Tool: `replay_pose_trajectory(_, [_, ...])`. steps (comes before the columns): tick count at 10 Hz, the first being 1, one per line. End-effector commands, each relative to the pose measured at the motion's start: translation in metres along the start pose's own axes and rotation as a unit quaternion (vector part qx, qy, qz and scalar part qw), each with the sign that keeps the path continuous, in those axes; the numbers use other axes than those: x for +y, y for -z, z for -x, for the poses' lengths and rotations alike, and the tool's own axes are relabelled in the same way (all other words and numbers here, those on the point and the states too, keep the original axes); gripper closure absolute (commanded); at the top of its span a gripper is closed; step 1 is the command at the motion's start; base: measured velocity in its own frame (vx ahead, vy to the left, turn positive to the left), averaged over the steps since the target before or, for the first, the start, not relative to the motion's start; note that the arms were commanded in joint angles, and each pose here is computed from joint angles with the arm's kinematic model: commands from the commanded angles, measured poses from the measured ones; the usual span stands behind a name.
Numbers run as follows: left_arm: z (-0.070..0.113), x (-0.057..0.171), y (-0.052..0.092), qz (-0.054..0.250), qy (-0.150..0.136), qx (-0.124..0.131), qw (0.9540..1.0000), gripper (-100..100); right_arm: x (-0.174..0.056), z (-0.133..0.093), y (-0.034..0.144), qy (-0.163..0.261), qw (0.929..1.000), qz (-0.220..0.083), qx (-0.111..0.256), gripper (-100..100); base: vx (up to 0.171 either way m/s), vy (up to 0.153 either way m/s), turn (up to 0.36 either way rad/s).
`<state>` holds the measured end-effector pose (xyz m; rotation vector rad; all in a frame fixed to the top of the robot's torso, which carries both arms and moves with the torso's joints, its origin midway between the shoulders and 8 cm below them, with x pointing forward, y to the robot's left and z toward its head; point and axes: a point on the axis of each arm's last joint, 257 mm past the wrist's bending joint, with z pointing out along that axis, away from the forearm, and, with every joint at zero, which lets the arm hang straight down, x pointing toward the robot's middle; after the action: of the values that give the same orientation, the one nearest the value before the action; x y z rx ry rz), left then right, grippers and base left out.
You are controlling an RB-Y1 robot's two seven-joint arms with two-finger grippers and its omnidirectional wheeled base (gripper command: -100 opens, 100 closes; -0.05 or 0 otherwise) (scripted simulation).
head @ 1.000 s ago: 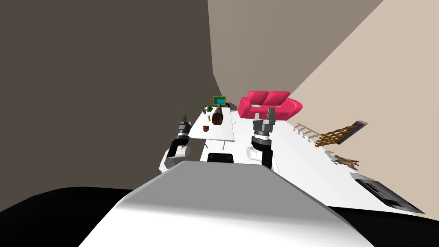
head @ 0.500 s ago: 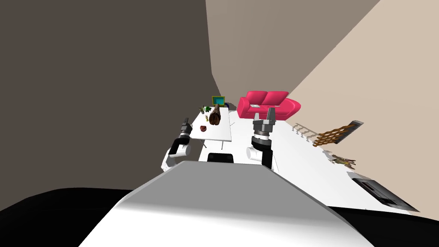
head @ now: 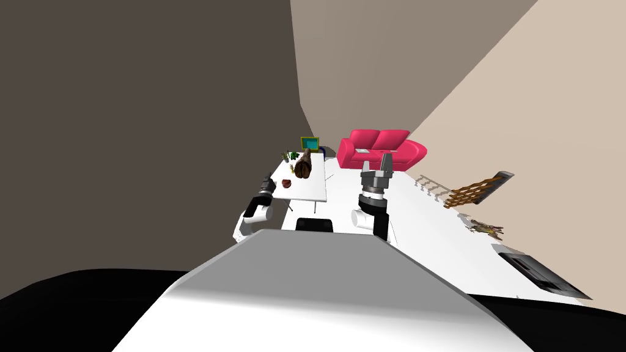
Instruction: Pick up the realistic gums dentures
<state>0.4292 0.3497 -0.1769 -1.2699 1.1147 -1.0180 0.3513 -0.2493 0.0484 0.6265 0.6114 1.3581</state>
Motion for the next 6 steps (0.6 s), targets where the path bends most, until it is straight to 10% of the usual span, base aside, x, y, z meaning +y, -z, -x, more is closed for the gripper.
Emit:
replay_pose_trajectory(1, [0.004,0.016,-0.004,0.028,0.005,-0.001,0.9996,-100,0.0,0.0,0.0,0.0,1.0,0.0,0.0,0,0.001,-0.068,-0.015])
replay_pose_trajectory(6, [0.011,0.057,-0.007,0.095,0.013,-0.004,0.9954,-100,0.0,0.0,0.0,0.0,1.0,0.0,0.0,0,0.004,-0.06,-0.008])
